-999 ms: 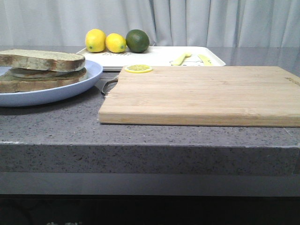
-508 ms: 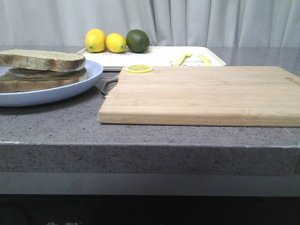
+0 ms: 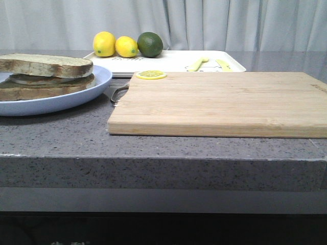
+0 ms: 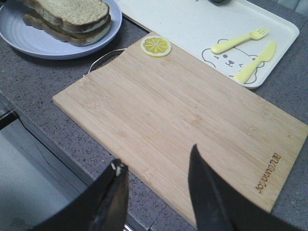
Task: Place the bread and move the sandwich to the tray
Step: 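Move the left gripper to the blue plate rim and grasp it, then lift the blue plate with the left gripper and carry it onto the white tray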
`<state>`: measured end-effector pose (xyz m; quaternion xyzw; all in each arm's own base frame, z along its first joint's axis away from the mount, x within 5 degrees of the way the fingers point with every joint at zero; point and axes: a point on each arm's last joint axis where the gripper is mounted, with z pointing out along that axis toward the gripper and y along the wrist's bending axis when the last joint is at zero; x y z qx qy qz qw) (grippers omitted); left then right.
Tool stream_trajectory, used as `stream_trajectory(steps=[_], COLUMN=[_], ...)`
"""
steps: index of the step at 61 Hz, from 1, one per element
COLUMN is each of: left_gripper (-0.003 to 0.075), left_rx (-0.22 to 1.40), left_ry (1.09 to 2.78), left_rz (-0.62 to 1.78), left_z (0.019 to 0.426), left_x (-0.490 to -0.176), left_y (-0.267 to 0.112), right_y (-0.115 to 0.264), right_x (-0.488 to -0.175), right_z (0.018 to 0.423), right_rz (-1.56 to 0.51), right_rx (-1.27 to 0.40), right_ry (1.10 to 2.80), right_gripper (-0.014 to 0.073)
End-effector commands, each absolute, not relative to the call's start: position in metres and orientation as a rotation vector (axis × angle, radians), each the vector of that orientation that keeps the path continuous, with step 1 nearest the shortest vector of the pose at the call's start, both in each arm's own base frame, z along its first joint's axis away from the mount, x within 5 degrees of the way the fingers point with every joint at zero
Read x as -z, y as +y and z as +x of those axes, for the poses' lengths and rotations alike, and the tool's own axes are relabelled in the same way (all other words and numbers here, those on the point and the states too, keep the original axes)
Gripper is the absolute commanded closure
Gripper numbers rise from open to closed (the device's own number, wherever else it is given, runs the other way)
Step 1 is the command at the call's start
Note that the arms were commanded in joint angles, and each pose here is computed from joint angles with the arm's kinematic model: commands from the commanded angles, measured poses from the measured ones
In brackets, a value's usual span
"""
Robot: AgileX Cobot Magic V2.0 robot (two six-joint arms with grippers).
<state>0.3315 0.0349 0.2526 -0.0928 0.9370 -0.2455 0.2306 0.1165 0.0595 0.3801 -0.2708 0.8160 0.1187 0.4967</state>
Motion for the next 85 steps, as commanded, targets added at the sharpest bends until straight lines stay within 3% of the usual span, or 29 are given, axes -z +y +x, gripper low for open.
stream_trajectory(steps=[1,7,12,28,40,55,85], left_gripper=[0.0405,0.0409,0.0456,0.0739,0.0738,0.0738,0.0738], left_rx=[0.692,0.701,0.705,0.736,0.75,0.867,0.92], left_ry=[2.493,2.505,2.51,2.538,2.536,2.454,2.261], left_rz=[-0.265,-0.266,-0.263,-0.222,-0.212,-0.129,0.118], left_z=[0.335,0.336,0.336,0.333,0.333,0.34,0.376], left_x=[-0.271,-0.268,-0.267,-0.267,-0.269,-0.301,-0.368], left_y=[0.035,0.034,0.034,0.032,0.031,0.024,-0.039], right_y=[0.059,0.059,0.059,0.059,0.059,0.059,0.059], right_x=[-0.395,-0.395,-0.395,-0.395,-0.395,-0.395,-0.394], right_z=[0.117,0.117,0.117,0.117,0.117,0.117,0.117], right_rz=[-0.609,-0.611,-0.611,-0.61,-0.61,-0.61,-0.612], right_rx=[-0.293,-0.293,-0.293,-0.298,-0.298,-0.298,-0.298], right_ry=[1.885,1.888,1.888,1.888,1.888,1.888,1.892], right_gripper=[0.0265,0.0265,0.0265,0.0265,0.0265,0.0265,0.0265])
